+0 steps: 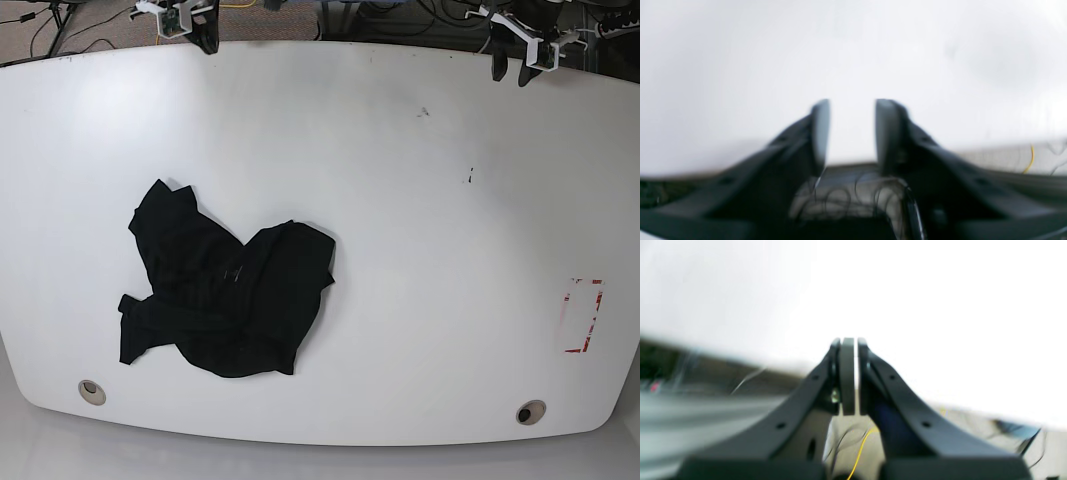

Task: Layout the t-shirt on the table in an organized manner, then fold the t-shirt properly
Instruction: 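Lower the right gripper onto the crumpled black t-shirt and grasp it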

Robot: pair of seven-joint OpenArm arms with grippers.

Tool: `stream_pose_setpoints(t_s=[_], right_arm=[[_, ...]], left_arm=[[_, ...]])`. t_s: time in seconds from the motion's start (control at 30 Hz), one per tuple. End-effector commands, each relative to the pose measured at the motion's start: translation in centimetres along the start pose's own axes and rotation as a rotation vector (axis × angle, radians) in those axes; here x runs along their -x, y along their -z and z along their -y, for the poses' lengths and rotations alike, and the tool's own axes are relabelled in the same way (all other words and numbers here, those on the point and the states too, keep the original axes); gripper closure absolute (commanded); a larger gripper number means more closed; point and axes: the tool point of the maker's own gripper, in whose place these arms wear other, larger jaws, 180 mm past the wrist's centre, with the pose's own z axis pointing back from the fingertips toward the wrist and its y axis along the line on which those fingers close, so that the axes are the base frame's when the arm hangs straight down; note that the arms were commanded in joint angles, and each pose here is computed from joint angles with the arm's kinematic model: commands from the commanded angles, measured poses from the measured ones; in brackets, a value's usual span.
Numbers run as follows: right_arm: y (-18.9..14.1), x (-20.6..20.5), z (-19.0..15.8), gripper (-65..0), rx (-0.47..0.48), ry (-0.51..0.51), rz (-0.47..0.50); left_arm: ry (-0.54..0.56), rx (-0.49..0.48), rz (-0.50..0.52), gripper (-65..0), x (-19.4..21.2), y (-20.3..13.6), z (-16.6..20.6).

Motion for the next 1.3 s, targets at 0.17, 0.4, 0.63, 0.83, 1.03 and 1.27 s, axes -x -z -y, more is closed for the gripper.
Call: stream_pose_setpoints(t_s=[0.17,0.4,0.63,0.83,1.03,1.27], right_arm=[[2.0,-3.8,0.4,-1.4,-0.002,-0.015,0.131],[4.5,-7.1,0.9,-9.4,-0.001,-0.039,0.218],[7.1,-10.4,1.5,-35.8,0.005,-0.064,0.268],[9.6,-13.7,0.9,-48.2,-0.029,-0.095,0.293],[12.4,-17.0,-0.5,-55.6,-0.101,-0.159,0.292],[16.4,-20.1,-2.2,-56.3,-0.178,-0.22,0.273]], left_arm=[[0.02,-0.005,0.131,-41.4,-4.0,1.8,-0.5],[0.059,0.001,0.232,-41.5,-7.6,3.6,-1.1],[0.07,-0.009,0.315,-41.8,-10.4,4.8,-1.5],[0.073,-0.016,0.341,-41.9,-11.4,5.0,-1.7],[0.073,-0.017,0.344,-41.9,-11.5,5.0,-1.8],[0.072,-0.02,0.337,-41.7,-11.2,5.1,-1.9]])
